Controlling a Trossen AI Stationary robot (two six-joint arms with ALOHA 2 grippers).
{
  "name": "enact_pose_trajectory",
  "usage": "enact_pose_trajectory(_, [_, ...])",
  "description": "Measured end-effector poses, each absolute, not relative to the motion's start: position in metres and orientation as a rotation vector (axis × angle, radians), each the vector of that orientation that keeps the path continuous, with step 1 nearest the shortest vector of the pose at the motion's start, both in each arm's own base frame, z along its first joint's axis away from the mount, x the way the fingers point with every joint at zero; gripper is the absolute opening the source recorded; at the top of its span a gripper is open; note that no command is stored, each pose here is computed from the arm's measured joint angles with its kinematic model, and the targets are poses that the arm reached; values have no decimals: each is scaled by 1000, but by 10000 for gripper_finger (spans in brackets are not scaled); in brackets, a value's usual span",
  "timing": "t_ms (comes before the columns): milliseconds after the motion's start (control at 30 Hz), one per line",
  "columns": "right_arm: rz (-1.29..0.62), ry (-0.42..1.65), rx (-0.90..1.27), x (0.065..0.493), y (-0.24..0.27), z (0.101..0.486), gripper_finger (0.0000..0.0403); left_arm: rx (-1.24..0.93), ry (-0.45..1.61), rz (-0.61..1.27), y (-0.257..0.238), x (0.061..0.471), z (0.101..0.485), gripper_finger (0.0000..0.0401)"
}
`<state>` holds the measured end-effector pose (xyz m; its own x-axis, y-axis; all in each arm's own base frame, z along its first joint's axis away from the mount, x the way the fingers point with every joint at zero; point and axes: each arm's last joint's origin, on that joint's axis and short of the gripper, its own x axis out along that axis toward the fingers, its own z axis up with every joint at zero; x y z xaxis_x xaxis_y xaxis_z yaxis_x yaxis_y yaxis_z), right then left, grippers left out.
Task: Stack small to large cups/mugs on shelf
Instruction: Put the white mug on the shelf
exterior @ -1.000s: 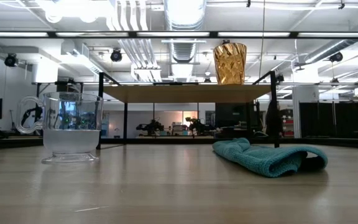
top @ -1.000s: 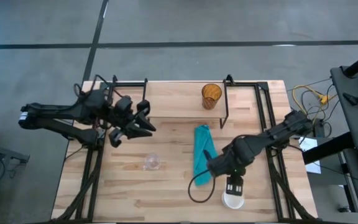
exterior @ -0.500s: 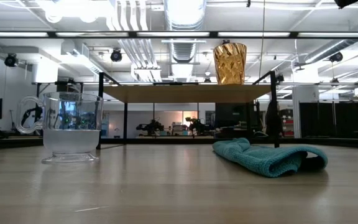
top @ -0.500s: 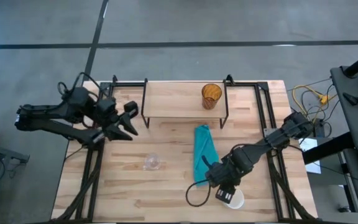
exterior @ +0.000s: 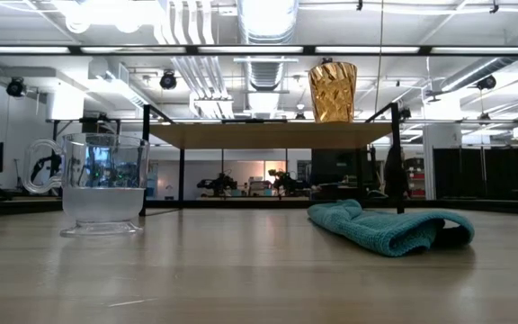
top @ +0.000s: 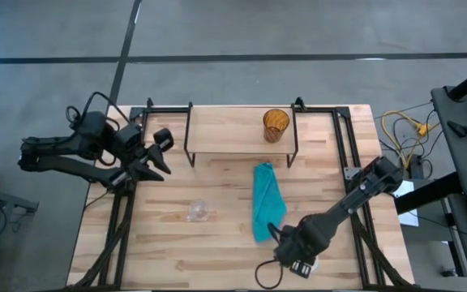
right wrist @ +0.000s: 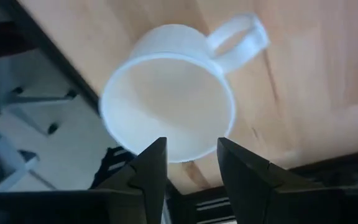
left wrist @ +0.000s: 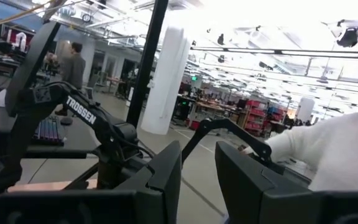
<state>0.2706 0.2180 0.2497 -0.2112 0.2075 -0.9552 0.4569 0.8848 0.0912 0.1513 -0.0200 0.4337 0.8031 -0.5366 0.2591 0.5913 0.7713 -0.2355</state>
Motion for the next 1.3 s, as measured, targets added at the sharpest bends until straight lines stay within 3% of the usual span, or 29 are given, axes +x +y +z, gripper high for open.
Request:
enact_pose_trajectory(567, [-346, 1823, 444, 265, 213, 243, 134, -341, -116, -596, -21, 180, 426, 86])
enact_pose_trajectory(1300, [-347, 1795, 507, 266, 214, 215, 130, -321, -186, -609, -20, 168, 436, 86])
